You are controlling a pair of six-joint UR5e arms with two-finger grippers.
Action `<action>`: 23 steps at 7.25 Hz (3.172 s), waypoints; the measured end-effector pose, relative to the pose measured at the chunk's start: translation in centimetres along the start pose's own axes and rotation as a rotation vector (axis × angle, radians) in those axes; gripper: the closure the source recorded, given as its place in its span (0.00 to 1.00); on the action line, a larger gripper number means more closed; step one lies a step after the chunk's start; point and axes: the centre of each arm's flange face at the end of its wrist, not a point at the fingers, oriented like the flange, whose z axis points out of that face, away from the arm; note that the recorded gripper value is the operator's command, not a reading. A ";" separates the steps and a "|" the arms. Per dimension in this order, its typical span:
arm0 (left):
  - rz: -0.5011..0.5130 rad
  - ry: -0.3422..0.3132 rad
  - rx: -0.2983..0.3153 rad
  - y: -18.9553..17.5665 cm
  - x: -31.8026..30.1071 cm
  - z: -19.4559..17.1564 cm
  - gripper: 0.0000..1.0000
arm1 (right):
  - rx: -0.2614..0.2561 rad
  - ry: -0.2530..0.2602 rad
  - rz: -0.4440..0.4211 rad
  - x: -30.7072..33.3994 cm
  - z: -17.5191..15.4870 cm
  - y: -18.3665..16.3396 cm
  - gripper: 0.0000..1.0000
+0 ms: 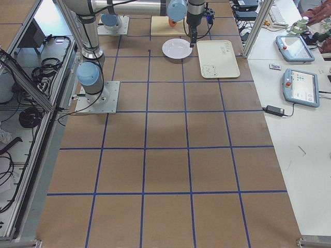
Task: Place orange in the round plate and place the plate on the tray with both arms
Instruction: 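Close the left gripper on the orange and lift it, then carry the orange with the left gripper and release it into the white plate, then raise the left gripper away while the right gripper reaches to the plate rim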
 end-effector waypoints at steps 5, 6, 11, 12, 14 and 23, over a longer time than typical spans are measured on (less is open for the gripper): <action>-0.040 0.135 0.065 2.3 11.2 -5.1 1.00 | 0.002 0.001 0.000 0.0 0.0 0.0 0.00; -0.076 0.147 0.071 3.2 15.2 -5.1 1.00 | 0.002 0.001 0.000 0.0 0.0 0.0 0.00; -0.112 0.210 0.149 4.2 24.8 0.0 0.00 | 0.009 0.000 0.000 0.0 0.1 -0.2 0.00; -0.108 0.215 0.174 4.6 24.5 -1.0 0.00 | 0.007 0.000 0.000 0.0 0.2 -0.3 0.00; -0.109 0.201 0.216 6.3 23.4 -5.7 0.00 | 0.001 -0.024 0.003 -0.3 1.3 -0.6 0.00; -0.117 0.138 0.385 21.4 7.4 -27.5 0.00 | 0.079 -0.495 0.083 -7.7 27.7 2.8 0.00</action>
